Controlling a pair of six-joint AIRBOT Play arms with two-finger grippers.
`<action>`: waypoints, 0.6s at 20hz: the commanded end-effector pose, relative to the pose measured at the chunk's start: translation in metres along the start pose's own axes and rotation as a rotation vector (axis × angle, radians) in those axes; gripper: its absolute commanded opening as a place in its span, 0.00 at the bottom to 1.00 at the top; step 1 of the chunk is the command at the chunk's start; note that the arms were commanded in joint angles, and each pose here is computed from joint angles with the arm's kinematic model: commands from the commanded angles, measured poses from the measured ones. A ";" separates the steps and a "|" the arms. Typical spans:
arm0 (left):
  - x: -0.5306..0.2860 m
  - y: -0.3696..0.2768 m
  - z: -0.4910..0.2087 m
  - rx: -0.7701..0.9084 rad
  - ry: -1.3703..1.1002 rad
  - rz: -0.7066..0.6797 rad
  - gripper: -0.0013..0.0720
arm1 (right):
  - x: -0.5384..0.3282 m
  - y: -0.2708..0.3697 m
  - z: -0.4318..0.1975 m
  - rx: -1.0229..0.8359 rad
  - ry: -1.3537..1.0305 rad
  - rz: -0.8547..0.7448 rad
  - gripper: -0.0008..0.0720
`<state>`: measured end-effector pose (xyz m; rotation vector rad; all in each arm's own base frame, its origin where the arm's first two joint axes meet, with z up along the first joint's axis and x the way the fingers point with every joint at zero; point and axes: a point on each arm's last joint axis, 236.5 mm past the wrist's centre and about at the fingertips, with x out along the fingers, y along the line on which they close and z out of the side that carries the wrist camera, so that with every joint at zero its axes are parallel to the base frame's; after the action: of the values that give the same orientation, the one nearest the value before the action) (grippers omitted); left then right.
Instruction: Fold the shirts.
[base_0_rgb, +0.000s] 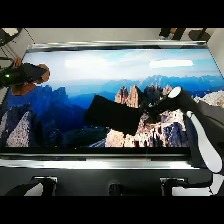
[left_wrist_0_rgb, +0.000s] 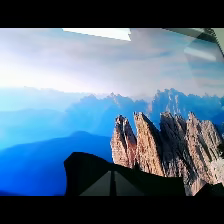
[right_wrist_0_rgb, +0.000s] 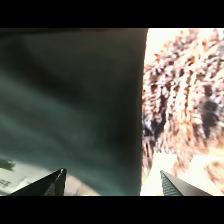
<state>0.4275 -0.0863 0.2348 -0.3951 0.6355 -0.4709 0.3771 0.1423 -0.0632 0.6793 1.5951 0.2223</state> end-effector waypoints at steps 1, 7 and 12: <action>0.000 0.000 0.000 0.000 0.000 0.000 0.05 | 0.043 0.005 -0.010 0.022 0.014 0.023 0.90; 0.000 0.000 0.000 0.000 0.001 0.000 0.05 | -0.004 0.042 0.036 -0.098 -0.175 0.104 0.08; 0.000 0.000 0.000 0.000 0.001 0.000 0.05 | -0.195 0.038 0.086 -0.127 -0.481 0.099 0.08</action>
<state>0.4274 -0.0864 0.2343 -0.3956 0.6366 -0.4708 0.4611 0.1084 0.0357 0.6858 1.2050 0.2771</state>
